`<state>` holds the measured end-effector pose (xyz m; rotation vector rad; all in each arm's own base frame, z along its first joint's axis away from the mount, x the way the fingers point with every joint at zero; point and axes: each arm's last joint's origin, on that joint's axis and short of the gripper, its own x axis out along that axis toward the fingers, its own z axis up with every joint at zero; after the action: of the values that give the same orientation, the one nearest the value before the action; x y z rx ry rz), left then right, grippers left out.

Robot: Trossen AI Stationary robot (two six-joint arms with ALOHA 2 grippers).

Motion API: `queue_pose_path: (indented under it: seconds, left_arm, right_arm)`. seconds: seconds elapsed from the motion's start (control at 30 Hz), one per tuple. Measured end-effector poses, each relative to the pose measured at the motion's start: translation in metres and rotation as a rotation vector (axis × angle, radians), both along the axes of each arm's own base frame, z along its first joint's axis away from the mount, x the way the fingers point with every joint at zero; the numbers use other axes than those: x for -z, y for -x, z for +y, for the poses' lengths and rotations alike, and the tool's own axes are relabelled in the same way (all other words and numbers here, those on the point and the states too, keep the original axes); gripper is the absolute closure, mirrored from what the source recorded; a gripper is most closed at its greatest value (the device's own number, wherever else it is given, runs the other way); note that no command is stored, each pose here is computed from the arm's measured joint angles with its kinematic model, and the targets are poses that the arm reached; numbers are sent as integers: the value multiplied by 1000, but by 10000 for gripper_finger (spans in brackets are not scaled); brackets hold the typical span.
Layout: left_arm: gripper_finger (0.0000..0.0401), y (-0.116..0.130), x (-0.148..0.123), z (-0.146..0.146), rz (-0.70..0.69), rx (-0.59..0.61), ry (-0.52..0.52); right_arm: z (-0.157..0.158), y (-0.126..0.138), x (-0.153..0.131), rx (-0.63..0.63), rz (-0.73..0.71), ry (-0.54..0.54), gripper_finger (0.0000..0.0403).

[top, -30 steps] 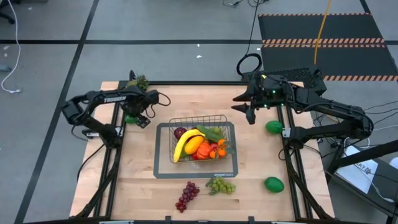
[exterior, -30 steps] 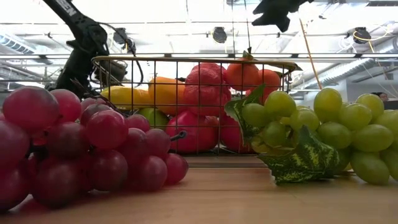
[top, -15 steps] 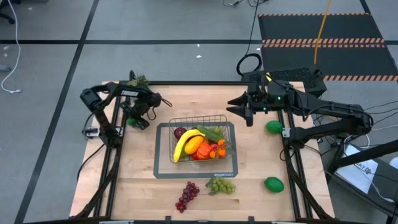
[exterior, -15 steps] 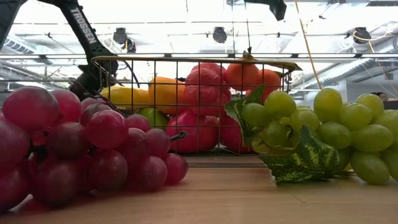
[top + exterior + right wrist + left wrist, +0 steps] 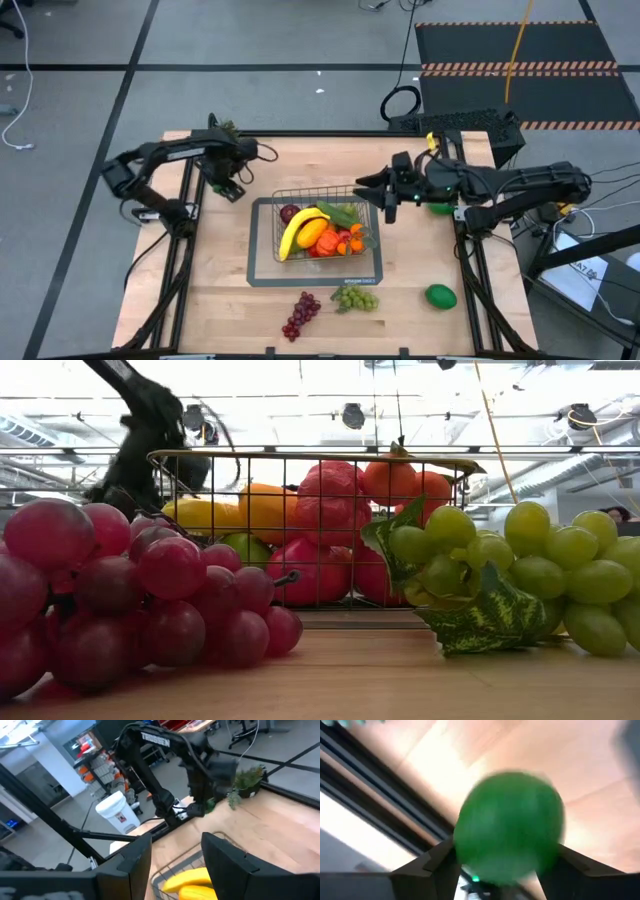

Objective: Build produce basket
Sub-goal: Put the top left lime into the gold wire basket

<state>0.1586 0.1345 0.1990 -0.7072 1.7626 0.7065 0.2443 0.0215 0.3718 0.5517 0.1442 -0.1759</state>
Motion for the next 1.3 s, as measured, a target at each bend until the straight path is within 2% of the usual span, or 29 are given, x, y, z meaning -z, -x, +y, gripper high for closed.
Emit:
queue_pose_path:
  seconds: [0.1, 0.27, 0.37, 0.43, 0.5, 0.57, 0.7, 0.77, 0.87, 0.97, 1.13, 1.3]
  left_arm:
    - [178, -1, -30, -9, -136, -51, -43]
    - [210, 0, -81, -29, -394, -129, -128]
    - [233, 5, -103, -41, -511, -125, -195]
    - [245, 8, -110, -47, -543, -94, -252]
    - [247, 10, -107, -48, -519, -72, -298]
    - [233, 10, -96, -46, -475, -63, -298]
    - [173, 1, -68, -44, -446, -28, -203]
    - [138, -3, -53, -46, -391, -58, -160]
    - [90, -8, -32, -46, -302, -101, -135]
    - [57, -18, -17, -47, -307, -93, -130]
    - [42, -37, -3, -46, -358, -58, -161]
    - [41, -46, 16, -40, -275, -69, -158]
  right_arm:
    - [7, -11, 5, 0, -8, -3, 236]
    - [14, -30, 14, -14, -19, -6, 236]
    - [16, -38, 20, -17, -23, -20, 236]
    - [17, -42, 22, -17, -22, -29, 236]
    - [17, -44, 24, -17, -18, -43, 236]
    - [18, -44, 25, -17, -16, -57, 236]
    - [19, -44, 25, -24, -17, -55, 236]
    - [19, -42, 23, -41, -19, -59, 236]
    - [20, -41, 21, -66, -26, -63, 236]
    - [20, -40, 24, -73, -1, -61, 236]
    - [20, -39, 25, -91, 14, -57, 236]
    - [17, -40, 25, -119, 18, -40, 236]
